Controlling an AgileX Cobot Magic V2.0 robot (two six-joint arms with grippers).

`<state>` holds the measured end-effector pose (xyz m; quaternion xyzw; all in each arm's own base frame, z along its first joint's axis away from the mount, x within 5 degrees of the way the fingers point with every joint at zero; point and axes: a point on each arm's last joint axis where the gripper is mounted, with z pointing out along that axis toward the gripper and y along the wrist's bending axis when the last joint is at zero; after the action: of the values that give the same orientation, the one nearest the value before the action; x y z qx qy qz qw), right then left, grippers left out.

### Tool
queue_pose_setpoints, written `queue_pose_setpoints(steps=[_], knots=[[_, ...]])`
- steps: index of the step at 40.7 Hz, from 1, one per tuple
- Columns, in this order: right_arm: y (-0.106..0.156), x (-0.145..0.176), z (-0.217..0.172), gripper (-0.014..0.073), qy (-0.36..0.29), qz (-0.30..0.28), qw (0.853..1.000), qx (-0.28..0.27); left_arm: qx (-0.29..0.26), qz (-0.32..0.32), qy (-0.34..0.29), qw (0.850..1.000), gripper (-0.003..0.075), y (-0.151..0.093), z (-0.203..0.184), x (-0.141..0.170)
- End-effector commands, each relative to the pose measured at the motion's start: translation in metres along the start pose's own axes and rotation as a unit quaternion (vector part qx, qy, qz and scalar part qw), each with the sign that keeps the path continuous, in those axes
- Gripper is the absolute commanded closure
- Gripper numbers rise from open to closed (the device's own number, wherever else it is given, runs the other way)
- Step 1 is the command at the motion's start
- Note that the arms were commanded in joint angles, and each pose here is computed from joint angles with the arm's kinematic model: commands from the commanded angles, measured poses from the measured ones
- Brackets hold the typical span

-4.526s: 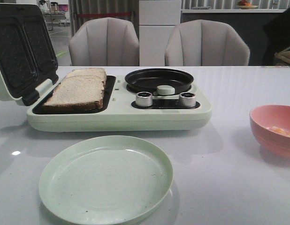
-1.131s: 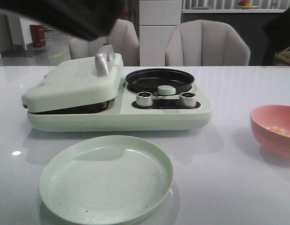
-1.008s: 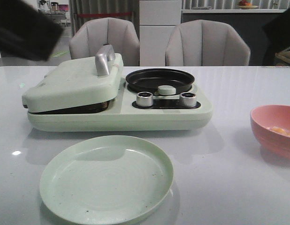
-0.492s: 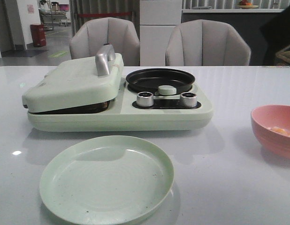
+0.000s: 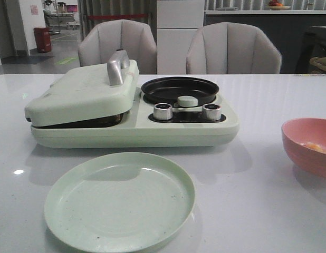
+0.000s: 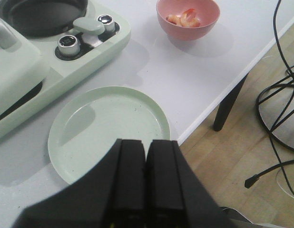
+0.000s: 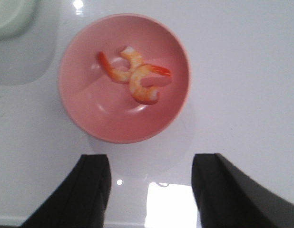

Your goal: Make breakfast with bread and shrimp

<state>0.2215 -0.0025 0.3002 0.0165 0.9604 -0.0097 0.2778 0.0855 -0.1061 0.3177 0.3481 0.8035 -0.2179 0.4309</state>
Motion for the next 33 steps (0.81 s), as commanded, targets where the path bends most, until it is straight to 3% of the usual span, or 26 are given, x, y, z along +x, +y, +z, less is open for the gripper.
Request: queue_pose_setpoints(steps=[1,8,27,33], knots=[[-0.019,-0.024,0.008,0.0106,-0.032,0.036,0.999,0.004,0.007,-0.002,-0.054,0.999,0.0619,-0.002,-0.006,-0.015],[-0.036,-0.044,0.046,0.0108,0.004,0.051,0.999,0.009,0.007,-0.002,-0.054,0.999,0.0619,-0.002,-0.006,-0.015],[-0.044,-0.070,0.137,0.0114,0.080,0.060,0.995,0.003,0.007,-0.002,-0.054,0.999,0.0619,-0.002,-0.006,-0.015],[-0.044,-0.068,0.145,0.0276,0.090,0.060,0.994,0.002,0.007,-0.002,-0.054,0.999,0.0619,-0.002,-0.006,-0.015]])
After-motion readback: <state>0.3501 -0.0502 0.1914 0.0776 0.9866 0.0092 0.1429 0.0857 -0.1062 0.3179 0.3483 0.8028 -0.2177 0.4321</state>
